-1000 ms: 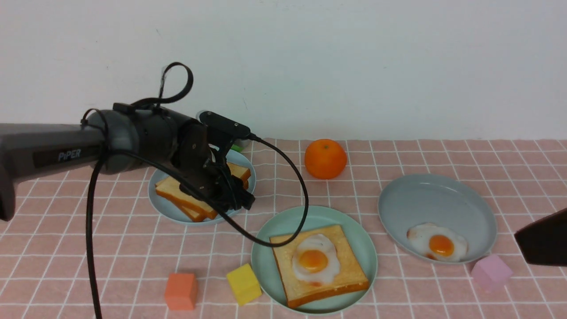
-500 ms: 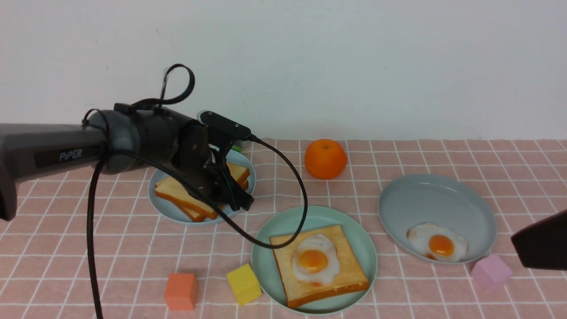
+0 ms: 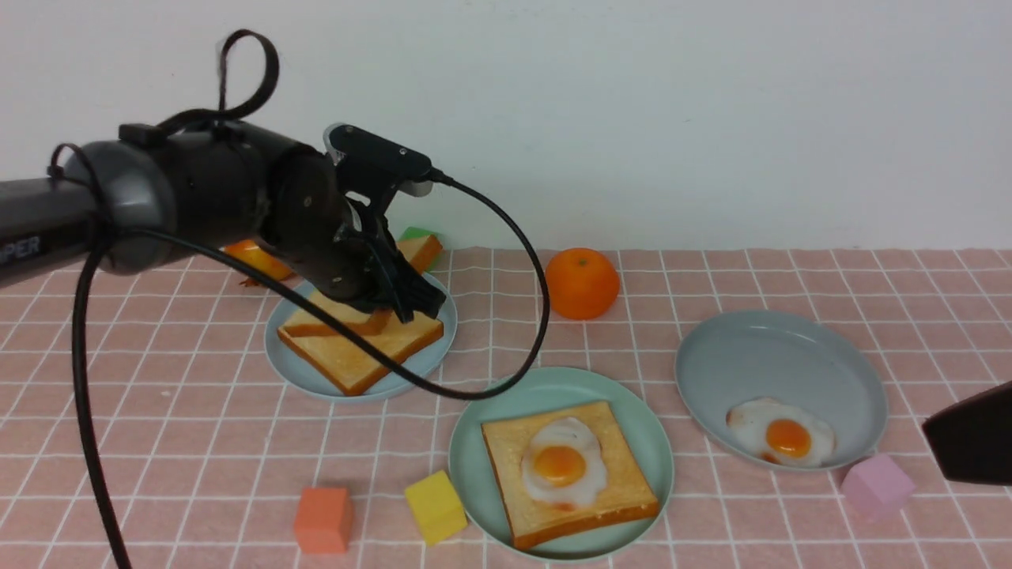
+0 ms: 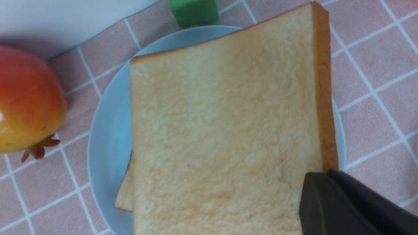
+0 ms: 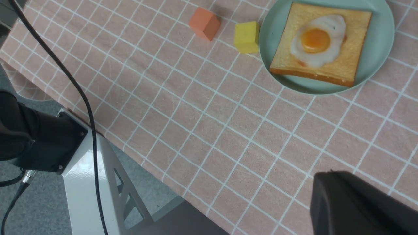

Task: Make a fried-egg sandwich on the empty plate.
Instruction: Use the left arm to place a slice of bread on the fried egg in the middle

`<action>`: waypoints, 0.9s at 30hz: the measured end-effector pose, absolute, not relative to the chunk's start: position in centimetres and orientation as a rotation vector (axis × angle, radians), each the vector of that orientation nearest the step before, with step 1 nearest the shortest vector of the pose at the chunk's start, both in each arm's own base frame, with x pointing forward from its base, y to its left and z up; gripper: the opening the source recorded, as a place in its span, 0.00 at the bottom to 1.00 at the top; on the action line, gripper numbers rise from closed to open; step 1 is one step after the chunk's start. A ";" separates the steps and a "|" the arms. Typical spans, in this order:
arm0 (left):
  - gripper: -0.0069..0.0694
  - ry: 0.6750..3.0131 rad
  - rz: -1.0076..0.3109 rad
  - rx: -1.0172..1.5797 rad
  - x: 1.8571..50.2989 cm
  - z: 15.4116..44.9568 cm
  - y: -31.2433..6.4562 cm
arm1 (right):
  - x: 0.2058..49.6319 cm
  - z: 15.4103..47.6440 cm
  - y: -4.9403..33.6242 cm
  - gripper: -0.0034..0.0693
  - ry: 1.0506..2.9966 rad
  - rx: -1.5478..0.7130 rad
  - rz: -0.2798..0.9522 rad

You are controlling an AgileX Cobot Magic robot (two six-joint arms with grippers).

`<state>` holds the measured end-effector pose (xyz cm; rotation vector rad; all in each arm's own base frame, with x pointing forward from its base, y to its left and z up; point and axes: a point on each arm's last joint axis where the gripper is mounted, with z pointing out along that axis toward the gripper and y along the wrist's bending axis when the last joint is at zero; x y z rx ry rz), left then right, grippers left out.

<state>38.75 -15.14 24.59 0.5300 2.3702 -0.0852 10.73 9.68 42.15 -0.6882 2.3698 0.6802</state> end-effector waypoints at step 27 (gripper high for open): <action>0.11 2.299 -0.189 0.844 29.9 30.6 -22.5 | 6.2 44.2 4.2 0.06 2.178 -0.478 0.420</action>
